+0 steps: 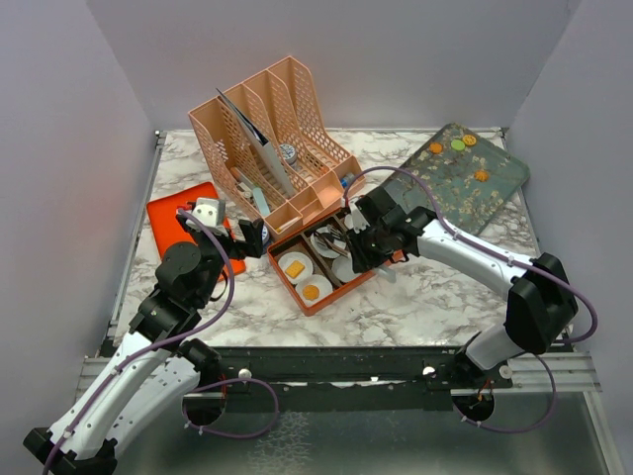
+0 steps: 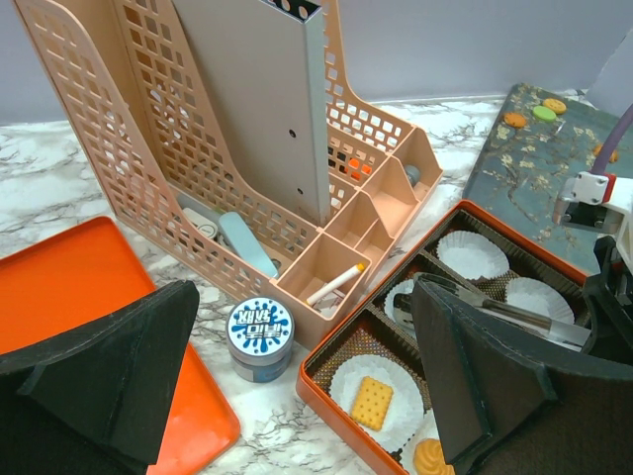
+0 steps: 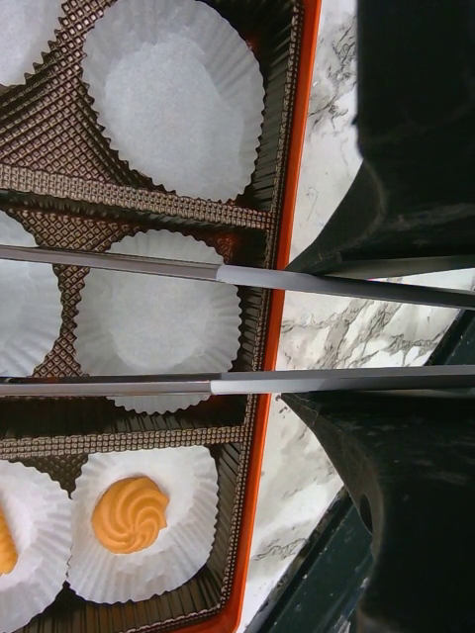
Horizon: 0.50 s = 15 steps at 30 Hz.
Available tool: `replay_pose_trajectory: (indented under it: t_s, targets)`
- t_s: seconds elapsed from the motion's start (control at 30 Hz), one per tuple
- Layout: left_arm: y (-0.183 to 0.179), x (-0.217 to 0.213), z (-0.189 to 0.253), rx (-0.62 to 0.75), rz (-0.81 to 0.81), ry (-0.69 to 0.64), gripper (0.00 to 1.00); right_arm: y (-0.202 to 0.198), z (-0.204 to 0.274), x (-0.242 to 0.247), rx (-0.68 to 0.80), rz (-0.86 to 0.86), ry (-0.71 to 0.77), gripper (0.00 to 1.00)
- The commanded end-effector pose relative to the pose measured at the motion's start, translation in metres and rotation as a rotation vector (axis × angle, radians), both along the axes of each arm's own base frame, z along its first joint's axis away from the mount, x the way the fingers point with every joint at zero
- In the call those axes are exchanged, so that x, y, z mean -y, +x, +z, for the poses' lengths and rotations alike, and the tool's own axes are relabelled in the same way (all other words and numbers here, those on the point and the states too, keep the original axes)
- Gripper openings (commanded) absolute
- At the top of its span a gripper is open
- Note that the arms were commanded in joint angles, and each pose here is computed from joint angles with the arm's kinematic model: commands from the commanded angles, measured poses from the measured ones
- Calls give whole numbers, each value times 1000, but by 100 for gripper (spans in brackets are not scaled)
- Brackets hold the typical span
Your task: Pack the cookies
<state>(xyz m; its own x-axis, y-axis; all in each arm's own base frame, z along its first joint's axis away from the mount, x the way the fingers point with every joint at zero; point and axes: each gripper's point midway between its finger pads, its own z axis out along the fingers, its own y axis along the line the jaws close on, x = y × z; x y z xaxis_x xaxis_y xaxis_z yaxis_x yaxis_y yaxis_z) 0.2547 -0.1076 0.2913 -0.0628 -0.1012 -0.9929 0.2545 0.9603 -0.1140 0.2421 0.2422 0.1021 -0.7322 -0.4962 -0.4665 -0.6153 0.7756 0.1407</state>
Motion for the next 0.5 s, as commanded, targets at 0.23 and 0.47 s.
replay_pose_trajectory:
  t_s: [0.23,0.47]
  targets:
    - [1,2,1,11,-11,-5,99,6,13,2,64,12,-8,46]
    - [1,1,1,11,-9,-4,99,6,20,2,75,16,1,49]
